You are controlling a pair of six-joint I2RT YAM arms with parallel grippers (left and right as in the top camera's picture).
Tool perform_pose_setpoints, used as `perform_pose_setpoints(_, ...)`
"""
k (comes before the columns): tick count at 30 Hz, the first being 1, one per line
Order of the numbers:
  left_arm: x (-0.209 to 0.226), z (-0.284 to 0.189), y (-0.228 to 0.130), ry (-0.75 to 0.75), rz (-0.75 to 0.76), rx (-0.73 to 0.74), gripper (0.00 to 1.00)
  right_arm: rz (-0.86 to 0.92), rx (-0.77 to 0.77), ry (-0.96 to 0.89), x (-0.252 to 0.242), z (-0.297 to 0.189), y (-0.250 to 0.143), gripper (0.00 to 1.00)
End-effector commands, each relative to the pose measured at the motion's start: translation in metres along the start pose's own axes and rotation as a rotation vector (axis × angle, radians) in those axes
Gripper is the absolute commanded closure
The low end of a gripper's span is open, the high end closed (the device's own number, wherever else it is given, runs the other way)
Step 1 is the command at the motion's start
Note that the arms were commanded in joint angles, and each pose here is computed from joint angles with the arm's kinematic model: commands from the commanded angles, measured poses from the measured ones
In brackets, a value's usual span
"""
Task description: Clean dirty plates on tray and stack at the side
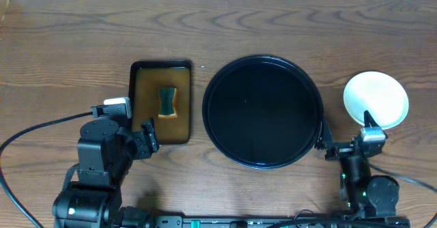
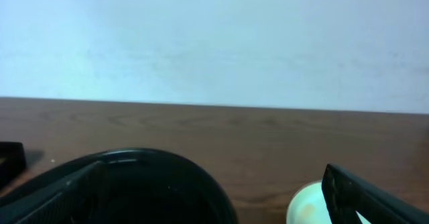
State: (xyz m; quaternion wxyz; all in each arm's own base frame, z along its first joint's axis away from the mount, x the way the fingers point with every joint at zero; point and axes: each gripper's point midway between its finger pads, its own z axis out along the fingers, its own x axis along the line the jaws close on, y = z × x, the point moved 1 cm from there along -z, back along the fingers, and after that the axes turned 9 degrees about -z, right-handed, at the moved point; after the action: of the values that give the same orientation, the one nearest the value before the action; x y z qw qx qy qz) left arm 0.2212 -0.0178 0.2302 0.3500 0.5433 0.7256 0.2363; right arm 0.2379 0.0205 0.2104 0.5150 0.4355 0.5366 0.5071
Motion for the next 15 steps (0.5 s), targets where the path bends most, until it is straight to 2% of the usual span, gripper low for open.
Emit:
perform_pose_setpoints(1, 0.002, 0.000, 0.000, 0.007, 0.011, -0.003, 0.21, -0.013, -0.081, -0.003, 0.002, -0.003, -0.003, 0.01)
perform_pose_setpoints(6, 0.002, 0.000, 0.000, 0.007, 0.011, -0.003, 0.21, -0.012, -0.064, -0.020, 0.000, -0.004, -0.009, 0.01)
perform_pose_setpoints(9, 0.002, 0.000, 0.000, 0.007, 0.011, -0.003, 0.21, -0.005, 0.120, 0.003, 0.005, -0.005, -0.053, 0.01)
perform_pose_setpoints(15, 0.002, 0.000, 0.000, 0.007, 0.011, -0.003, 0.21, 0.003, 0.135, 0.006, 0.006, -0.004, -0.056, 0.01)
